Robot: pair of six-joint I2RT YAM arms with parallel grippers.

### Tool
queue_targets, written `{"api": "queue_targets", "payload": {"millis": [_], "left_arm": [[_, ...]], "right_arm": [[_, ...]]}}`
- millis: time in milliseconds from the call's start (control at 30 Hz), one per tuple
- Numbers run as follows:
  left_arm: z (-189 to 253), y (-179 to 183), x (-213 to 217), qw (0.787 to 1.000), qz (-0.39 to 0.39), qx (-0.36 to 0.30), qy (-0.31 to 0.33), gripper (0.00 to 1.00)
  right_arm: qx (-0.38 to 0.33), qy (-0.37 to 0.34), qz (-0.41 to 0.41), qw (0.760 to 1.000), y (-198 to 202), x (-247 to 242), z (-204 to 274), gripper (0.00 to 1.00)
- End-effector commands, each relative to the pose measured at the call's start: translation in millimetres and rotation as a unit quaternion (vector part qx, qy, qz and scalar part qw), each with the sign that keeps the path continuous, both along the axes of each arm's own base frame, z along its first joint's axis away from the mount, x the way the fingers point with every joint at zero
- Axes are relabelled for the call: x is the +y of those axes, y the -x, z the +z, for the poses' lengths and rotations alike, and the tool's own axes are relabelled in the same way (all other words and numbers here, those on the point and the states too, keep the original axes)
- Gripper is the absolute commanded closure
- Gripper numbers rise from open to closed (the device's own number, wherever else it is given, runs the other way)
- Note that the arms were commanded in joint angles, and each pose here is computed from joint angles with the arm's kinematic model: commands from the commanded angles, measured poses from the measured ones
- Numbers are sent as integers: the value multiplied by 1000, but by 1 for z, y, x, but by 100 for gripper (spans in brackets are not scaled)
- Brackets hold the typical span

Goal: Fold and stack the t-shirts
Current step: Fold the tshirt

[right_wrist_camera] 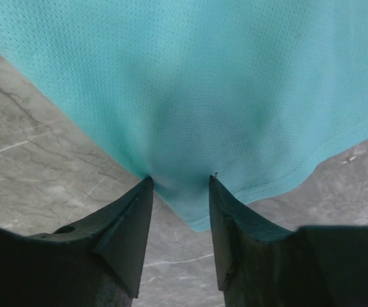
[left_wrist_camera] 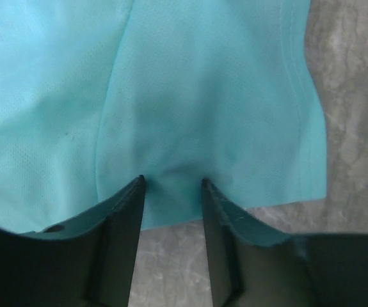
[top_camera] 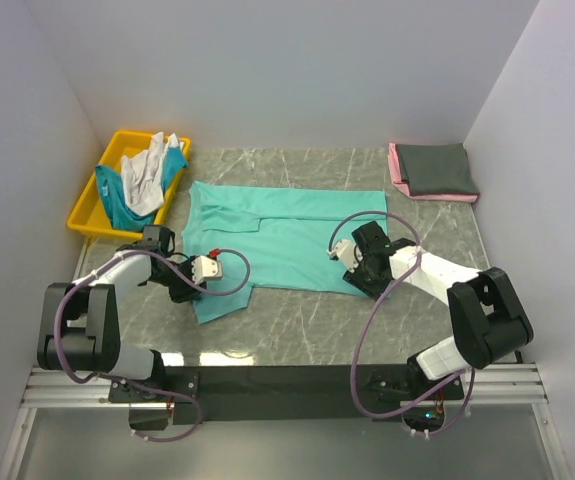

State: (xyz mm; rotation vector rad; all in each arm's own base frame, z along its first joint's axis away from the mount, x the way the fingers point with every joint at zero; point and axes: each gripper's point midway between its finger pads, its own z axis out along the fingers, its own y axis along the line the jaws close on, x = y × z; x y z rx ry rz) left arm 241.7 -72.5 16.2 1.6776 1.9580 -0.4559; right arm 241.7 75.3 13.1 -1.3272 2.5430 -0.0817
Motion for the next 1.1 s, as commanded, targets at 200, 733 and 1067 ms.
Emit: {"api": "queue_targets", "payload": {"millis": [200, 733, 1067], "left_arm": [[-7, 4, 4, 1000, -16, 7, -17, 77], [3, 14, -4, 1000, -17, 22, -7, 95], [15, 22, -7, 1000, -20, 19, 1, 99]], "right_arm": [[1, 6, 10, 1000, 6, -3, 3, 44], [6, 21, 32, 999, 14, -10, -6, 50], [-14, 50, 21, 998, 11, -23, -16, 100]]}}
